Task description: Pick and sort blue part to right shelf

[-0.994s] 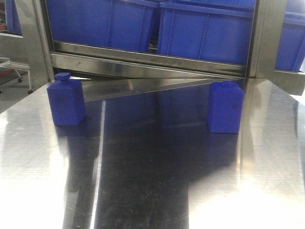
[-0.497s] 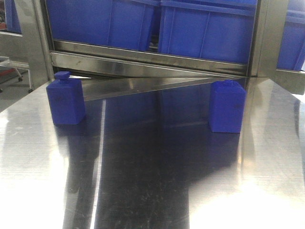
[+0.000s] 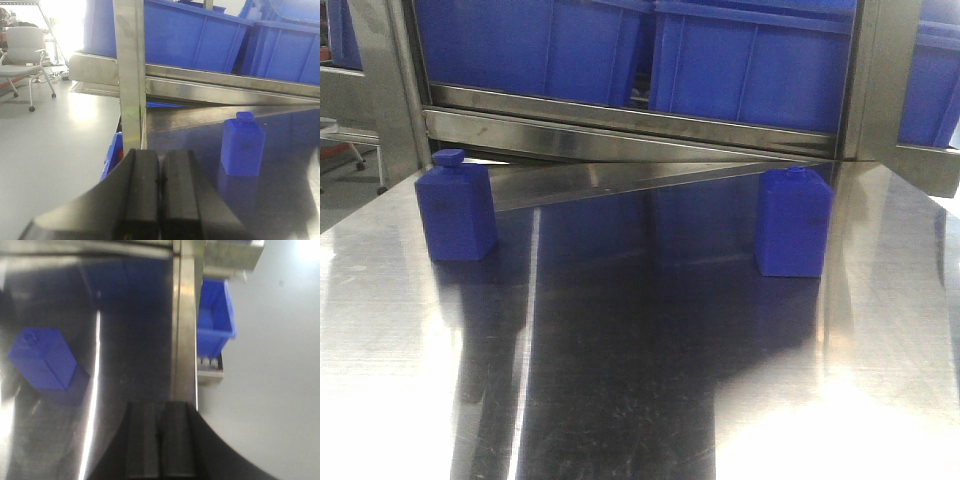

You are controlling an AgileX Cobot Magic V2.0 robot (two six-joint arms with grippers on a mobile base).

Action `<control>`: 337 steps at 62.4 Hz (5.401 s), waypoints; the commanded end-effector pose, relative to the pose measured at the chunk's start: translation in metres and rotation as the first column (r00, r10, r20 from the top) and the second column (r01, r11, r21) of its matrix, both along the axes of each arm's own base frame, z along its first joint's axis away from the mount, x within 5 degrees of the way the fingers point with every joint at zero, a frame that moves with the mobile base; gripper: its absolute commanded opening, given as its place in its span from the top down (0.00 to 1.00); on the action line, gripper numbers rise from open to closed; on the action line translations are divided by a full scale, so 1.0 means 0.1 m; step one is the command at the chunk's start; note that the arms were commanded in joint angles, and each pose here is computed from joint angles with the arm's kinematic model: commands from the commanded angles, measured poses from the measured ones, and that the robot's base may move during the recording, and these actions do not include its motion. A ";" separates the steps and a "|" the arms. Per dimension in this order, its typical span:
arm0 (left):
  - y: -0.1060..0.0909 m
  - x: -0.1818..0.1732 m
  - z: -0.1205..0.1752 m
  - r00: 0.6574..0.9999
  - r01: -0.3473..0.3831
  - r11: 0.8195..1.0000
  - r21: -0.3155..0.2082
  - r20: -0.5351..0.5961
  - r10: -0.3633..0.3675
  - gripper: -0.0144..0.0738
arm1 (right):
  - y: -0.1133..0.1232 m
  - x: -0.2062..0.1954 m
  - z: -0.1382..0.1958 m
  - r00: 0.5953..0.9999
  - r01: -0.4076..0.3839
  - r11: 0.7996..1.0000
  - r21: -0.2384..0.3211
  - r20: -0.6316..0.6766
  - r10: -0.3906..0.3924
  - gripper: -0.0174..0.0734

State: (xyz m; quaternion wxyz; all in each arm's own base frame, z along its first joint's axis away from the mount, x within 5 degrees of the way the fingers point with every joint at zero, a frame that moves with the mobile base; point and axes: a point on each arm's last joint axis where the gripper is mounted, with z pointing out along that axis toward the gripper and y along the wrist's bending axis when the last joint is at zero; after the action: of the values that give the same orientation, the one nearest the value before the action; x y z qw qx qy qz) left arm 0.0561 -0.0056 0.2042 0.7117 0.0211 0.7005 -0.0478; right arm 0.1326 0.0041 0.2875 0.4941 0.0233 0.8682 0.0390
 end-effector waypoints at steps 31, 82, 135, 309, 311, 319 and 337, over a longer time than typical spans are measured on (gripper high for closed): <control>0.00 -0.01 0.01 0.997 0.004 1.000 -0.017 0.078 -0.003 0.70 | 0.33 0.94 0.28 0.889 -0.013 0.997 0.073 -0.455 0.045 0.33; 0.00 -0.01 0.01 0.997 0.004 1.000 -0.017 0.078 -0.003 0.70 | 1.42 1.85 0.48 0.777 0.003 1.000 0.013 -0.630 0.006 0.33; 0.00 -0.01 0.01 0.997 0.004 1.000 -0.017 0.078 -0.003 0.70 | 1.53 1.98 0.34 0.746 0.018 1.000 0.017 -0.665 -0.002 0.12; 0.00 -0.01 0.01 0.997 0.004 1.000 -0.017 0.078 -0.003 0.70 | 1.62 2.28 -0.13 0.722 0.048 0.998 0.033 -0.692 -0.011 0.17; 0.00 -0.01 0.01 0.997 0.004 1.000 -0.017 0.078 -0.003 0.70 | 1.62 2.28 -0.13 0.721 0.048 0.998 0.035 -0.692 -0.011 0.21; 0.00 -0.01 0.01 0.997 0.004 1.000 -0.017 0.078 -0.003 0.70 | 1.62 2.28 -0.13 0.722 0.048 0.998 0.035 -0.692 -0.010 0.35; 0.00 -0.01 0.01 0.997 0.004 1.000 -0.017 0.078 -0.003 0.70 | 1.61 2.26 -0.07 0.730 0.048 0.998 0.046 -0.684 -0.004 0.40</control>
State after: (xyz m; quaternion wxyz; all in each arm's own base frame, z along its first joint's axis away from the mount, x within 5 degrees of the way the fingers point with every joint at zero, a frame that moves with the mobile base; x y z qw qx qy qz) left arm 0.0561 -0.0056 0.2042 0.7117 0.0211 0.7005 -0.0478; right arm 0.3623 0.1684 0.2453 0.0914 0.0659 0.9934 0.0226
